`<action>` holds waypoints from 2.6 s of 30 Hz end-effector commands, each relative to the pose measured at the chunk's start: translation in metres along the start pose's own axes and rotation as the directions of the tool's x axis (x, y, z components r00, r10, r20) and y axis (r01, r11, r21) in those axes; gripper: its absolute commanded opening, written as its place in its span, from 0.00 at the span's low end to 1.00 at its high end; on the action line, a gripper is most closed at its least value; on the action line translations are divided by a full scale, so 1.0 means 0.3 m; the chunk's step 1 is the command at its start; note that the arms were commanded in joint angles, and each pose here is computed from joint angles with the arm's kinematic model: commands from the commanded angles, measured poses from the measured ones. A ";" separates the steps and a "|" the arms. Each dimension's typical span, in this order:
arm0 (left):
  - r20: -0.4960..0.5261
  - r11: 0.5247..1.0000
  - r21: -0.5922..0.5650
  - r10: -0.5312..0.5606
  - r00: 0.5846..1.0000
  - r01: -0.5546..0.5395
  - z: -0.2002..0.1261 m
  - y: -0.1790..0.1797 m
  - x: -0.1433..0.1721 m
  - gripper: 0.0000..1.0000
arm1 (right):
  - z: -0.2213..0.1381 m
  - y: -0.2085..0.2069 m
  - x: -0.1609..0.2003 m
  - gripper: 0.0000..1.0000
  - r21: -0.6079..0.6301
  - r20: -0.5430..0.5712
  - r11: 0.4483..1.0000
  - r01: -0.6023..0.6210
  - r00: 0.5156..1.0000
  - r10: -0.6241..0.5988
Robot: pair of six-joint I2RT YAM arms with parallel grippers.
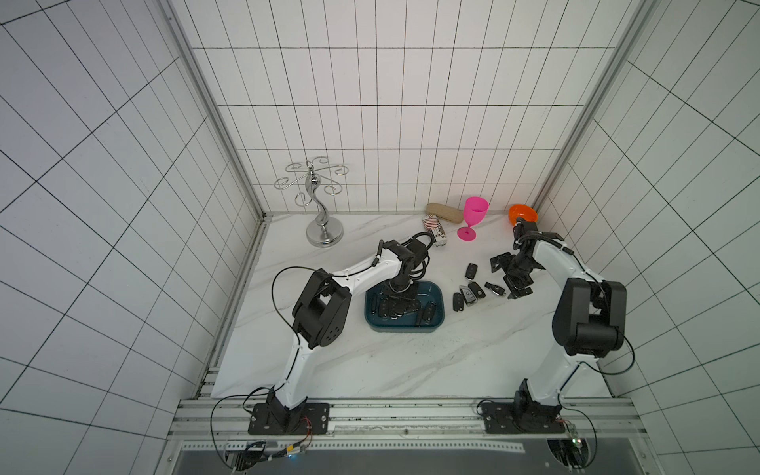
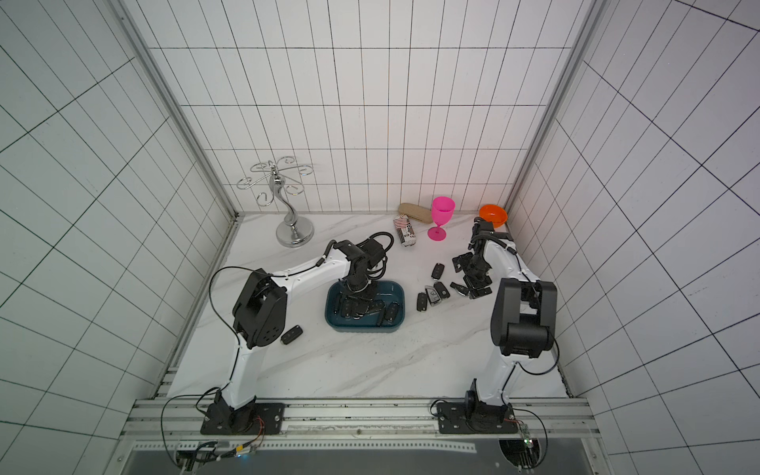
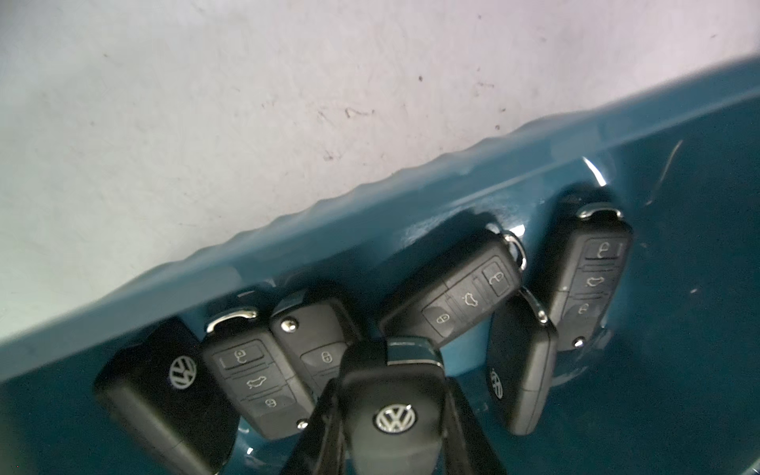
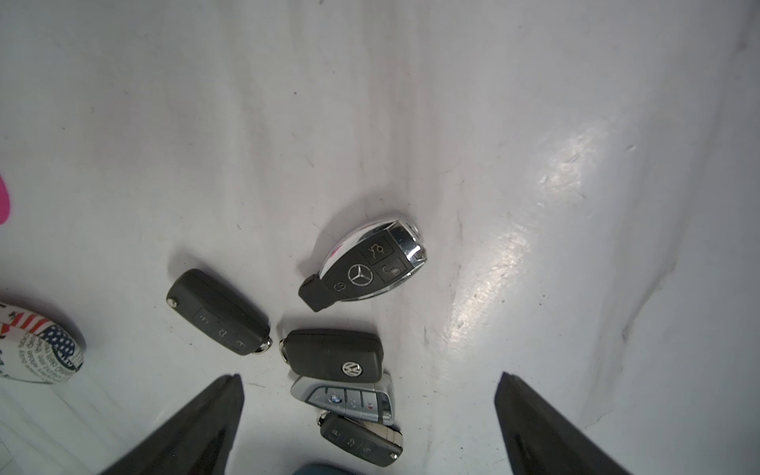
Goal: Place the car key into the storage box
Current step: Place the car key in the storage box, then pick up the car key from the center of the board.
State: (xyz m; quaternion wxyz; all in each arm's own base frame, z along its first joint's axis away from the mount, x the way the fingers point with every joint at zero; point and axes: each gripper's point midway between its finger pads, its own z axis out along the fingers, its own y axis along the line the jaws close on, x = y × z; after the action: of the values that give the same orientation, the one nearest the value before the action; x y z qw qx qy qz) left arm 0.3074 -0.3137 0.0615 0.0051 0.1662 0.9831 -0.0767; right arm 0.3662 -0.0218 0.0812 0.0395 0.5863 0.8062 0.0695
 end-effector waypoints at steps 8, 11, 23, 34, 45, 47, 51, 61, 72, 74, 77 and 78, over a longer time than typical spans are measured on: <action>-0.007 1.000 0.000 0.010 1.000 -0.010 0.038 0.010 -0.011 0.31 | 0.039 0.003 -0.010 1.00 0.061 0.015 0.989 -0.131 0.991 0.131; -0.019 1.000 -0.010 0.006 1.000 -0.006 0.047 0.018 -0.004 0.36 | 0.058 0.006 -0.011 1.00 0.071 0.010 0.988 -0.140 0.990 0.139; -0.035 1.000 0.018 0.007 0.999 -0.007 0.062 0.001 0.008 0.62 | 0.150 0.009 -0.021 0.97 0.125 0.029 0.975 -0.185 0.983 0.183; 0.067 0.997 0.069 0.012 0.998 -0.017 -0.095 -0.032 -0.019 0.85 | 0.219 0.003 -0.027 0.80 0.147 0.046 0.971 -0.189 0.982 0.185; 0.242 0.993 0.111 -0.057 0.969 0.031 -0.437 0.056 -0.073 0.86 | 0.267 -0.014 -0.015 0.42 0.157 0.031 0.974 -0.164 0.986 0.161; 0.272 0.990 0.128 -0.096 0.958 0.063 -0.496 0.107 -0.076 0.86 | 0.270 -0.018 -0.012 0.34 0.158 0.026 0.974 -0.160 0.987 0.158; 0.307 0.980 0.116 -0.187 0.933 0.159 -0.533 0.252 -0.065 0.86 | 0.262 -0.022 -0.007 0.23 0.158 0.016 0.976 -0.148 0.989 0.147; 0.342 0.849 0.055 -0.510 0.789 0.525 -0.438 0.663 0.028 0.84 | 0.047 -0.022 -0.043 0.15 0.112 0.145 0.994 -0.019 0.990 0.003; 0.330 0.817 -0.009 -0.542 0.773 0.577 -0.385 0.784 0.026 0.84 | -0.233 0.084 0.153 0.15 0.033 0.246 0.943 0.330 0.912 -0.327; 0.323 0.806 -0.009 -0.558 0.764 0.592 -0.371 0.805 0.027 0.84 | -0.235 0.100 0.236 0.15 0.017 0.223 0.919 0.393 0.895 -0.387; 0.317 0.790 0.053 -0.594 0.740 0.611 -0.352 0.824 0.027 0.84 | -0.214 0.136 0.385 0.15 -0.022 0.178 0.863 0.504 0.852 -0.493; 0.309 0.784 0.069 -0.605 0.733 0.617 -0.345 0.830 0.029 0.84 | -0.205 0.145 0.435 0.15 -0.024 0.165 0.841 0.540 0.832 -0.529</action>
State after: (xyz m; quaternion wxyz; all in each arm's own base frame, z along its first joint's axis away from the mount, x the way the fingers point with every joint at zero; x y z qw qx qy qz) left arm 0.3750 -0.0676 0.1355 0.1373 -0.1633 0.9749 -0.0635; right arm 0.3634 0.0787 0.1435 0.1464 0.3879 0.9097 0.0244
